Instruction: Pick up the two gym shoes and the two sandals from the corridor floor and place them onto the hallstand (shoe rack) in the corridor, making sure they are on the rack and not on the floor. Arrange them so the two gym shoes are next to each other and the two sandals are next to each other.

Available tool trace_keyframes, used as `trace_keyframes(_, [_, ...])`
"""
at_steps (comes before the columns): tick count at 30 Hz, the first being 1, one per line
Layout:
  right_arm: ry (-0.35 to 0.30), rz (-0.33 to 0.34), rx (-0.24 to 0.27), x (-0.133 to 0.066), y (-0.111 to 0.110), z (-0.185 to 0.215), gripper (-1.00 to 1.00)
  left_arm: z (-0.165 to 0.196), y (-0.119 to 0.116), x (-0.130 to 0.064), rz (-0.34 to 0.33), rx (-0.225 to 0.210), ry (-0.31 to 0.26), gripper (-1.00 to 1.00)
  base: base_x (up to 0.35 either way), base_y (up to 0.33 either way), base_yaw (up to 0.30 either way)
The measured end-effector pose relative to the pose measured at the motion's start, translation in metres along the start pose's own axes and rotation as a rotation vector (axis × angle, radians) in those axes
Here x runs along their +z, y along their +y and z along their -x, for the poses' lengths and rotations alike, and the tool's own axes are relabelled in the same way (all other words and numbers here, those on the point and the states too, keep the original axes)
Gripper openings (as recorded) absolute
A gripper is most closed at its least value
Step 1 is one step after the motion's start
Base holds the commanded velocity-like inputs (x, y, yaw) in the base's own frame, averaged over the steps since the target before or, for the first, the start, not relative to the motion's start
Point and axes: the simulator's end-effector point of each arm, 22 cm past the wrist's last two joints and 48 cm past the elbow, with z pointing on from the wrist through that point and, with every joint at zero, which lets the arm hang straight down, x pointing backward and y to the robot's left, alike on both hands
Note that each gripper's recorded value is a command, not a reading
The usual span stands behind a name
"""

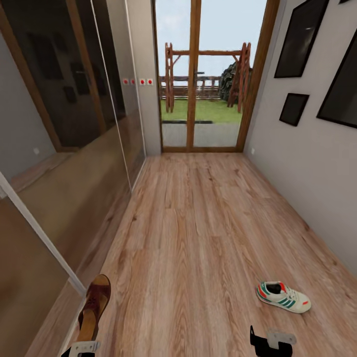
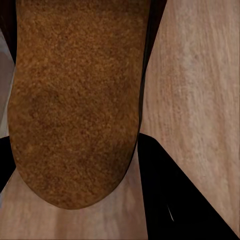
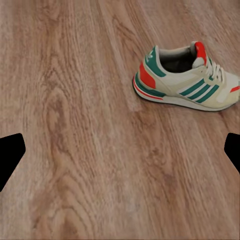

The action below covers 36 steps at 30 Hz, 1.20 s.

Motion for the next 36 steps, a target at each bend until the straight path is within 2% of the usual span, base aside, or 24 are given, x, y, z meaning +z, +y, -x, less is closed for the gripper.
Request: trace_keyframes(36, [0.0,-0.002,0.0,0.0,-0.0003,0.0,1.0,-0.0002,-0.0001,0.0,0.0,0.0,0.001,-1.0,0.338,0.0,0.0])
